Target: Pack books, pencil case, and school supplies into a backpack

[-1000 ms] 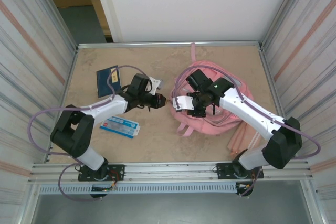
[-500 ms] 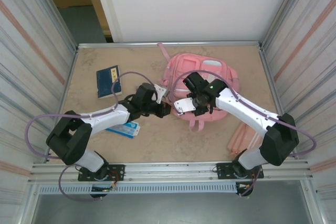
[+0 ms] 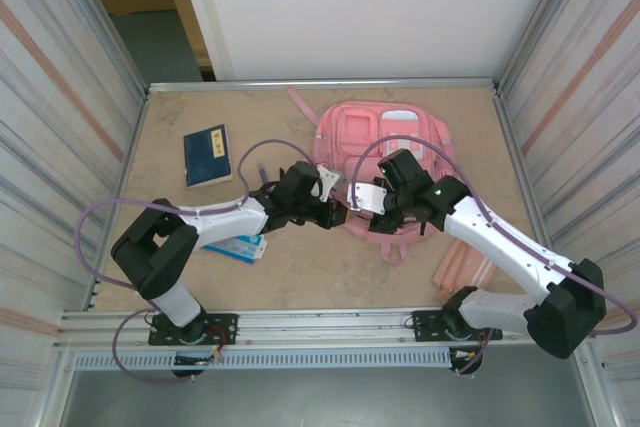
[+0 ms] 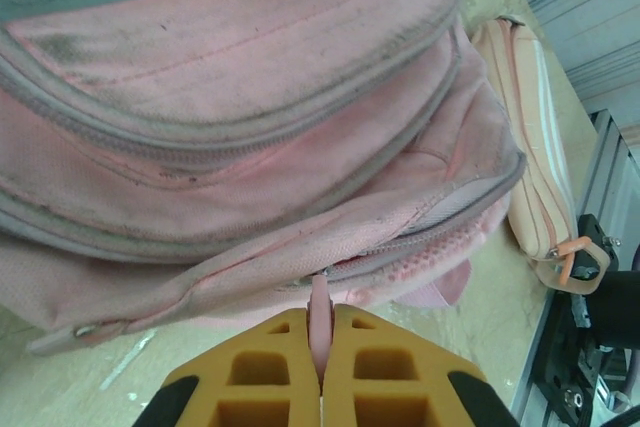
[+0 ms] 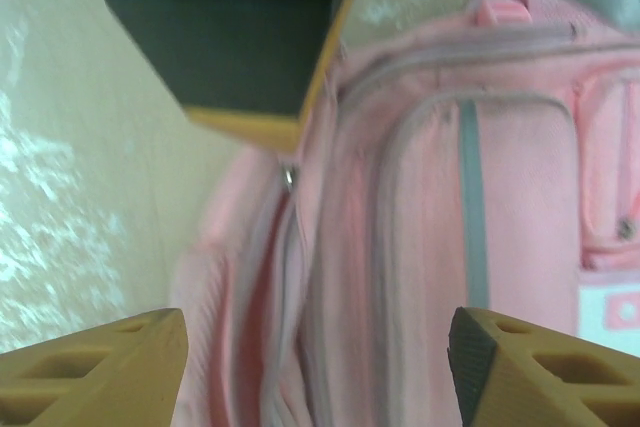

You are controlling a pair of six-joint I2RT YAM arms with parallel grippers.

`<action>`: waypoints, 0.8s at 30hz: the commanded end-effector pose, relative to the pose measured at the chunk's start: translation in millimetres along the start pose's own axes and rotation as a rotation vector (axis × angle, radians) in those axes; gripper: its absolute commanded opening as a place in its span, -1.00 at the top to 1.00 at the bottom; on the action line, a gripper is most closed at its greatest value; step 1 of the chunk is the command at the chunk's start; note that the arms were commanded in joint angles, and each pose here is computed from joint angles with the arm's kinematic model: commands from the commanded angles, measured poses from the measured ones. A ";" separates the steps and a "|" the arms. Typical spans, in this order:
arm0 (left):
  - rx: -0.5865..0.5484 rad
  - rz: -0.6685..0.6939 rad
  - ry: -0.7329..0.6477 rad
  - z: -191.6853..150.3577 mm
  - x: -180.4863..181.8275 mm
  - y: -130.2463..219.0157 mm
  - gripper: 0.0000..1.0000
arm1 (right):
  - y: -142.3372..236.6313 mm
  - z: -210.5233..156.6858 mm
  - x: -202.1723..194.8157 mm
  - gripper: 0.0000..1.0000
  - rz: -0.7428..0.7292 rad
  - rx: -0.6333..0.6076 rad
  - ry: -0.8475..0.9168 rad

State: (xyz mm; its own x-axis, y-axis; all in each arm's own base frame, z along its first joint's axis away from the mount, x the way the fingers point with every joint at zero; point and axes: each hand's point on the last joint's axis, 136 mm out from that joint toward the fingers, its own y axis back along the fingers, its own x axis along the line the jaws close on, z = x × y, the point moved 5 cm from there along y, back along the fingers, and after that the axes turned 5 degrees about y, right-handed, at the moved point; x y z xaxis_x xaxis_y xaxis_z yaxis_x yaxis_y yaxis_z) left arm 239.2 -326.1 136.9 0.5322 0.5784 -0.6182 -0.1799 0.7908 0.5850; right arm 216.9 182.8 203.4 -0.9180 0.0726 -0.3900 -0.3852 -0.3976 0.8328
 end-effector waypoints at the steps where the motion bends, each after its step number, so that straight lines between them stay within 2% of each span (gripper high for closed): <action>1: -0.052 -0.047 -0.031 14.0 -17.0 5.9 1.00 | -17.2 1.3 10.5 -0.38 0.089 -0.015 -0.086; 6: -0.068 -0.033 -0.035 9.0 -16.4 12.6 1.00 | -36.9 -13.9 -8.9 -0.36 0.021 0.081 -0.170; 10: -0.046 0.008 -0.023 12.5 -18.6 17.5 1.00 | -53.6 -5.6 -2.7 -0.34 0.097 0.082 -0.196; 11: -0.047 0.006 -0.036 12.8 -21.8 19.4 1.00 | -59.3 -6.4 -0.4 -0.23 0.107 0.099 -0.191; 13: -0.064 0.005 -0.068 14.3 -26.8 24.4 1.00 | -67.1 -11.6 2.4 0.31 0.115 0.155 -0.178; 14: -0.073 0.010 -0.072 15.8 -27.0 26.5 1.00 | -69.1 -14.8 3.2 0.49 0.113 0.180 -0.178; 16: -0.084 0.032 -0.069 18.9 -23.7 31.5 1.00 | -68.1 -19.2 4.7 0.74 0.107 0.193 -0.192; 18: -0.102 0.049 -0.053 21.4 -20.9 38.8 1.00 | -60.8 -16.9 4.1 1.00 0.100 0.154 -0.218; 24: -0.190 0.134 0.016 26.2 4.2 54.0 1.00 | -19.5 3.1 -5.9 1.00 -0.006 -0.043 -0.192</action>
State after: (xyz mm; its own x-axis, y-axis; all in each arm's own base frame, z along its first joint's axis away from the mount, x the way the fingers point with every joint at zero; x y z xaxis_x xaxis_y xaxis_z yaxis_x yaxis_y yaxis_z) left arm 238.7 -301.4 164.3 0.5097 0.6545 -0.5585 -0.3023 0.7440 0.5960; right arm 234.4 194.5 163.0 -0.9383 0.2212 -0.2658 -0.3304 -0.3461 0.8781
